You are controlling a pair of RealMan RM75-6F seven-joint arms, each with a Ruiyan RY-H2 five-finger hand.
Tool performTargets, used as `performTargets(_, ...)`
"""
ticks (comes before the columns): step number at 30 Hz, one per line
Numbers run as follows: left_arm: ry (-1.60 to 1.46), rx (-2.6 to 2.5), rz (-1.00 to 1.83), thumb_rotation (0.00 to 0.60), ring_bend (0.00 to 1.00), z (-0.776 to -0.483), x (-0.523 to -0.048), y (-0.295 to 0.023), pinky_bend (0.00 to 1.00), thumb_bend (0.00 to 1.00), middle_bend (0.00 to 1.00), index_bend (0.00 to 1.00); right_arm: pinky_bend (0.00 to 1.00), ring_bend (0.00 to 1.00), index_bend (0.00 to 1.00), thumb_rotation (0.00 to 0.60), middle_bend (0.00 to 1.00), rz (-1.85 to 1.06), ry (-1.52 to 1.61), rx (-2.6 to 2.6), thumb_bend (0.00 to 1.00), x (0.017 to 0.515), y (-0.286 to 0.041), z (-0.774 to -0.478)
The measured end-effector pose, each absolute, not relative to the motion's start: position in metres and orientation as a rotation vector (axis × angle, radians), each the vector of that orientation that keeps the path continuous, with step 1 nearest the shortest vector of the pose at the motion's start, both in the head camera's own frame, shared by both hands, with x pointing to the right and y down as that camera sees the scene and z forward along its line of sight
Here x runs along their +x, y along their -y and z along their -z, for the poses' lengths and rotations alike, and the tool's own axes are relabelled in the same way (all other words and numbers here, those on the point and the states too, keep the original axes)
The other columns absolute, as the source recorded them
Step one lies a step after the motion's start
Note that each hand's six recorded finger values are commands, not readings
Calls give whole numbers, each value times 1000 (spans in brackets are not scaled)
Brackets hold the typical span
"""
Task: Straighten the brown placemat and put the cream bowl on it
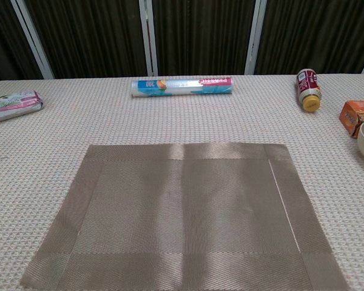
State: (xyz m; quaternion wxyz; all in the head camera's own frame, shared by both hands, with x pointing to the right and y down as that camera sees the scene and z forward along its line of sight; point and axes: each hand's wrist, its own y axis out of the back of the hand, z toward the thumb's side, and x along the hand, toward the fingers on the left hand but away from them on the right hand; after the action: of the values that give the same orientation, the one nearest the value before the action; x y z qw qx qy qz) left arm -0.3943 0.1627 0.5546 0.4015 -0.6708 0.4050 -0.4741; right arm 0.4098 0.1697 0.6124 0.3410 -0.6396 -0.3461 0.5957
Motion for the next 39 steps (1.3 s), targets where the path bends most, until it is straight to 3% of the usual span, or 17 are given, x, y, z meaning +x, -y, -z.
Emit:
performTargets(5, -1125, -1585, 1282, 600, 0, -553, -416, -150, 0, 0, 0, 0, 0, 0, 309, 600, 0, -1626, 849, -1632, 0, 420, -155, -645)
performTargets(12, -1139, -1551, 1304, 600, 0, -555, -426, -145, 0, 0, 0, 0, 0, 0, 359, 600, 0, -1638, 837, -1641, 67, 411, -146, -680)
performTargets(19, -1147, -1550, 1307, 600, 0, -556, -429, -142, 0, 0, 0, 0, 0, 0, 415, 600, 0, -1633, 811, -1644, 202, 405, -147, -693)
performTargets(28, -1159, -1556, 1298, 600, 0, -555, -431, -139, 0, 0, 0, 0, 0, 0, 432, 600, 0, -1644, 733, -1644, 281, 400, -154, -707)
performTargets(39, -1168, -1562, 1294, 600, 0, -553, -432, -139, 0, 0, 0, 0, 0, 0, 602, 600, 0, -1655, 718, -1637, 528, 396, -156, -713)
